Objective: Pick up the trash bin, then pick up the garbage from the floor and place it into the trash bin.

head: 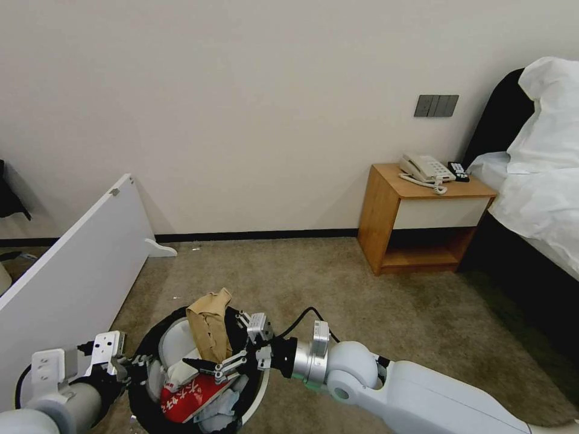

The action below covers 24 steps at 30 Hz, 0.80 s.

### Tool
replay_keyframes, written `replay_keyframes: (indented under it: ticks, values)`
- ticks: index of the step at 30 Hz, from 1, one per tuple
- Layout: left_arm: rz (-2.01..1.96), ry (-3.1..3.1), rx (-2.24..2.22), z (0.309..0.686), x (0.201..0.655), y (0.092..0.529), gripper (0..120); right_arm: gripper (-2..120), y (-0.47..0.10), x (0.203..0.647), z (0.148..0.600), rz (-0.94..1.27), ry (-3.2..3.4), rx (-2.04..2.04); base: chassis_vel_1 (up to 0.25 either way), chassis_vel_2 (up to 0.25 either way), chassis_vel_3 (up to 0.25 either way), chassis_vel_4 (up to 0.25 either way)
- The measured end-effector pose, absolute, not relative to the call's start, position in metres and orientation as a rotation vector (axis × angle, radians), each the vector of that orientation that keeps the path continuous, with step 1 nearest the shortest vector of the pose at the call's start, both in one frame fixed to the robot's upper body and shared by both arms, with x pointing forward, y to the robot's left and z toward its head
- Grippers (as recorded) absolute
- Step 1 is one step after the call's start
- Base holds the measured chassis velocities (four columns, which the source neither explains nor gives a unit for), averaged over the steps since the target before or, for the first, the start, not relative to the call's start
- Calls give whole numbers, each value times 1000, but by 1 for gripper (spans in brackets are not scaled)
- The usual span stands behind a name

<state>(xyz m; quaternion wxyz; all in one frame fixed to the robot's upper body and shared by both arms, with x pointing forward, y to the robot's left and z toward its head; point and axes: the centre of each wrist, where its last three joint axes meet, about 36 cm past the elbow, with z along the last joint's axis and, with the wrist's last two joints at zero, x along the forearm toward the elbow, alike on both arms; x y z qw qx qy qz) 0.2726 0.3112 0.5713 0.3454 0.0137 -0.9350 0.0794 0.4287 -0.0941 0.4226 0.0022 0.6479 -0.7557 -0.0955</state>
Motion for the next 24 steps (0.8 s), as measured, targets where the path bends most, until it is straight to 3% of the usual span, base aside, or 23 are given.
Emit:
replay_keyframes:
  ticks: [24]
  values:
    - [262, -2446, 42, 580, 276, 314, 1, 100, -108, 422, 447, -289, -2345, 2053, 0, 0, 0, 0]
